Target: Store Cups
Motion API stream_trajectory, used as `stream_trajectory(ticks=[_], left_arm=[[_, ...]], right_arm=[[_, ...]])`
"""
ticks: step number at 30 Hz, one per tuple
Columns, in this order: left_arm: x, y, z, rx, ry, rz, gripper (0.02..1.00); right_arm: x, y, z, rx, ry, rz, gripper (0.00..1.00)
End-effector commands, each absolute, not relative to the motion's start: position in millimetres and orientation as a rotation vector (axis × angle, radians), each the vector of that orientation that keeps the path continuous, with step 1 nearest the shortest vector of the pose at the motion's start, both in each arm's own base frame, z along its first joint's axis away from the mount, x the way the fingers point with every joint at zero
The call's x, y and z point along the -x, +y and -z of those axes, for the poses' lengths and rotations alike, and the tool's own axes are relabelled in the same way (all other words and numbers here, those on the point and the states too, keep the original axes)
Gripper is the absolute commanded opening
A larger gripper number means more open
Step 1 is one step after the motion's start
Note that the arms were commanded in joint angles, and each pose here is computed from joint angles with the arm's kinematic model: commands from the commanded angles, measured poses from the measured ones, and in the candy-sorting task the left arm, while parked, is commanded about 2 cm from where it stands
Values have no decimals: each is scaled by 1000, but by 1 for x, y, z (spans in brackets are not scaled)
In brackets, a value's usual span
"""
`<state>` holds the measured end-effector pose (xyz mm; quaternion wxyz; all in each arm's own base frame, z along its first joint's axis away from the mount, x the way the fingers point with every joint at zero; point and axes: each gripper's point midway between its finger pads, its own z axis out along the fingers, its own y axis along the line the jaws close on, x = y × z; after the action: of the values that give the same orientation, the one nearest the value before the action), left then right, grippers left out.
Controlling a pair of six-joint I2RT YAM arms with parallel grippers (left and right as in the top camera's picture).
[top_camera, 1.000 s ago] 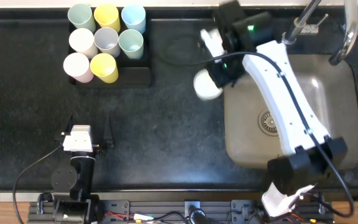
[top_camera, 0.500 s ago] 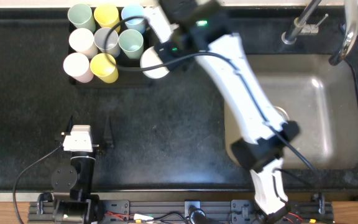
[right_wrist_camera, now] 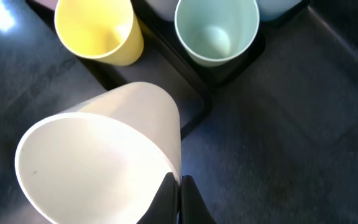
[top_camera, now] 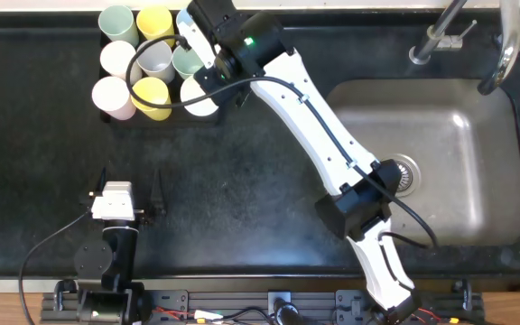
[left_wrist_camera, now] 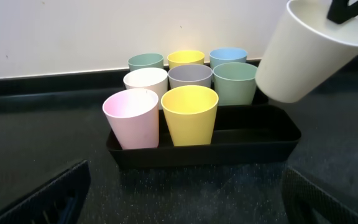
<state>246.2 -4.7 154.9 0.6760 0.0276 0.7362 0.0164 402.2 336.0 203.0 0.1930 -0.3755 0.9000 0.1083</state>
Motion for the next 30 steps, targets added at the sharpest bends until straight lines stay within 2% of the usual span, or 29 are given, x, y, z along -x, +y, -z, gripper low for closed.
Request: stream_trajectory(ticks=[1,15,30], left_arm=[[-246,-4,-156,-72,1649,-57,998],[-246,-4,-156,-72,1649,-57,998],[-246,-4,-156,-72,1649,-57,998]], right_arm=[[-412,343,-189,1037,2533,-314,42],[-425,351,-151,1042,2568,-303,45],[-428,352,-133,1050,2596,-294,45]])
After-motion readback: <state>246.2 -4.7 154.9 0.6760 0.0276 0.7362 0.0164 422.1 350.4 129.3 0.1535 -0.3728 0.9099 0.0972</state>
